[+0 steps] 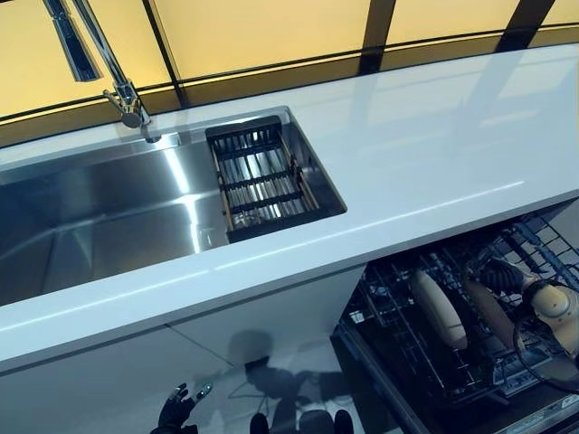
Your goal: Take plates into dishwasher
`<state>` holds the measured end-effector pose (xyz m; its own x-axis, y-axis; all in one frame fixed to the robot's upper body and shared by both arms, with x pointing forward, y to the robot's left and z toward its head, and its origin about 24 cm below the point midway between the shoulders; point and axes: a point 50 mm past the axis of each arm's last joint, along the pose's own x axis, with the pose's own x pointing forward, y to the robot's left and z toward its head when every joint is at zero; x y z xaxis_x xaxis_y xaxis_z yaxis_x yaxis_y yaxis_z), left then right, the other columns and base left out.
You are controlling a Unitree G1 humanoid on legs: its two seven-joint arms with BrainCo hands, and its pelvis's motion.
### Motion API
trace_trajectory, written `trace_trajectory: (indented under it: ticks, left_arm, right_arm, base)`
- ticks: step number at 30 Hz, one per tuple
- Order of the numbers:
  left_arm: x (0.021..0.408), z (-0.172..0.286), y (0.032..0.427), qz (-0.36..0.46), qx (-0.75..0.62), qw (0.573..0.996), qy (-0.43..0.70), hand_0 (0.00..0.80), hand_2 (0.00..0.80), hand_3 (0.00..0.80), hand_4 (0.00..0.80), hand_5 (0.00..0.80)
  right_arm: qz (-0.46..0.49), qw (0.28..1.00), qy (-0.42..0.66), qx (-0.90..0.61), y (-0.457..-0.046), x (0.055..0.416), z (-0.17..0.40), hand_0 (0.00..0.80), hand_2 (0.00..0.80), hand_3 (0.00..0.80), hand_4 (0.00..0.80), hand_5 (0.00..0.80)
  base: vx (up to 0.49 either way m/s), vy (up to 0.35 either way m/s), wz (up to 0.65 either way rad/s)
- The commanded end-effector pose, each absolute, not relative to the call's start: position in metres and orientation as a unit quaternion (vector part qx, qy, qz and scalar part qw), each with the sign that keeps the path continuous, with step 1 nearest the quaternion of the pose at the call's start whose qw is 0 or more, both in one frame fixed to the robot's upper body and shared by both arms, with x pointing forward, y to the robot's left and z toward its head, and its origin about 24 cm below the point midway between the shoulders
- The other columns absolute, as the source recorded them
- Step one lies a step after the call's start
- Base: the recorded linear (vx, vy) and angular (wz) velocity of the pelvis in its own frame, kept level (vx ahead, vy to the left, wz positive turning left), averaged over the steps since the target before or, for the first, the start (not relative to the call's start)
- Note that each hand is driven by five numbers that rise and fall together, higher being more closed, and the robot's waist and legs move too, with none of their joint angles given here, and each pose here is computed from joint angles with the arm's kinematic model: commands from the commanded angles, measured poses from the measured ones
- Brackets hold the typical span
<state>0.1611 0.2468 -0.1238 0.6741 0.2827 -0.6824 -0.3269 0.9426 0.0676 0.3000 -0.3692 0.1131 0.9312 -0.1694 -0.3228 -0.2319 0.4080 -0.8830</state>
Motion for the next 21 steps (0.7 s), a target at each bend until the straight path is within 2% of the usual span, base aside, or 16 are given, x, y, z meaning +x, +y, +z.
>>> trace_trajectory:
  ticks: [1, 16, 17, 18, 21]
  left_arm:
    - [0.181, -0.106, 0.267, 0.182, -0.013, 0.930, 0.320, 0.000, 0.000, 0.000, 0.000, 0.000]
    - [0.191, -0.098, 0.271, 0.175, -0.014, 0.939, 0.295, 0.000, 0.000, 0.000, 0.000, 0.000]
    - [0.191, -0.098, 0.271, 0.175, -0.014, 0.939, 0.295, 0.000, 0.000, 0.000, 0.000, 0.000]
    - [0.190, -0.098, 0.270, 0.174, -0.013, 0.939, 0.295, 0.000, 0.000, 0.000, 0.000, 0.000]
    - [0.190, -0.098, 0.271, 0.174, -0.013, 0.939, 0.296, 0.000, 0.000, 0.000, 0.000, 0.000]
  right_arm:
    - [0.026, 0.800, 0.156, -0.578, -0.365, 0.313, 0.136, 0.800, 0.800, 0.800, 0.800, 0.800]
    - [0.001, 0.775, 0.207, -0.598, -0.380, 0.313, 0.137, 0.800, 0.800, 0.800, 0.800, 0.800]
    - [-0.006, 0.777, 0.206, -0.595, -0.382, 0.313, 0.138, 0.521, 0.521, 0.521, 0.521, 0.521]
    - [-0.013, 0.780, 0.207, -0.590, -0.383, 0.312, 0.138, 0.000, 0.000, 0.000, 0.000, 0.000]
    - [-0.021, 0.781, 0.212, -0.587, -0.387, 0.309, 0.138, 0.000, 0.000, 0.000, 0.000, 0.000]
  base:
    - [-0.036, -0.047, 0.00]
    - [-0.041, -0.026, 0.01]
    - [0.000, 0.000, 0.00]
    - [0.000, 0.000, 0.00]
    - [0.000, 0.000, 0.00]
